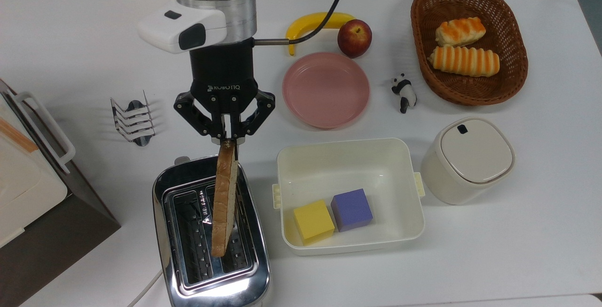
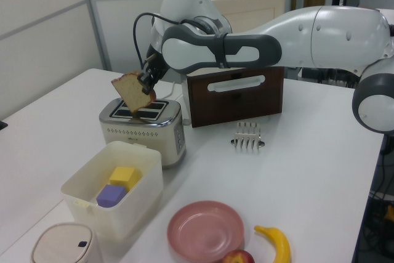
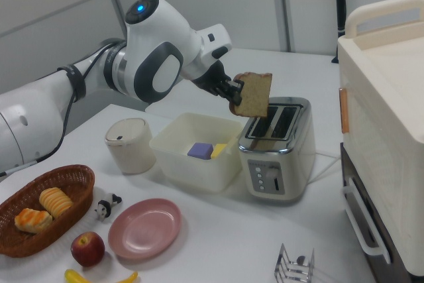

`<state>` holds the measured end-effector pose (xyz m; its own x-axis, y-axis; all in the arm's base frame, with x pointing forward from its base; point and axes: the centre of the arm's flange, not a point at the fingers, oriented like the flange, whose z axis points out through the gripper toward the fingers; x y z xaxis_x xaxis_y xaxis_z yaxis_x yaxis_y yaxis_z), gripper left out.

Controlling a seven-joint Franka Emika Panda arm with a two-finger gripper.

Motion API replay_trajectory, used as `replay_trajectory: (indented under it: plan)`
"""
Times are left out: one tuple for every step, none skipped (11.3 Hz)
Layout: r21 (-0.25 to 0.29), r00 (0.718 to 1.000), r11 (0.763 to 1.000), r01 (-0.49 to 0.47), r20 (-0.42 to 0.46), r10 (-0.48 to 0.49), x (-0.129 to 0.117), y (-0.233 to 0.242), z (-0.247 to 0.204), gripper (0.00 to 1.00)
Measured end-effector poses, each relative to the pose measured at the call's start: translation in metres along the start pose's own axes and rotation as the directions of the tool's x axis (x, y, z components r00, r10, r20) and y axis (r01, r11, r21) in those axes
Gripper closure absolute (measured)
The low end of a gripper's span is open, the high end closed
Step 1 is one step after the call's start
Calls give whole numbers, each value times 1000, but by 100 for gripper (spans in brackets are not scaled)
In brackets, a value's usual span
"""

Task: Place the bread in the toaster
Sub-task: 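Lower the bread slice edge-first into the toaster slot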

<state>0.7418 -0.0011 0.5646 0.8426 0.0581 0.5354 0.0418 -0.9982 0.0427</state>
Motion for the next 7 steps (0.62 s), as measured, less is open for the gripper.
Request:
replay_trajectory:
  plan:
    - [-1, 1000, 1000, 22, 4, -22, -1, 2, 3, 90]
    - [-2, 999, 999, 37, 12, -37, -3, 3, 8, 90]
    - [-2, 999, 999, 46, 20, -46, -5, 3, 14, 90]
    - [-2, 998, 998, 56, 30, -56, -7, 2, 21, 90]
    - [-2, 998, 998, 57, 39, -57, -9, 2, 27, 89]
    - [-2, 997, 998, 57, 43, -57, -10, 3, 29, 85]
    - [-2, 997, 998, 57, 44, -57, -10, 3, 29, 83]
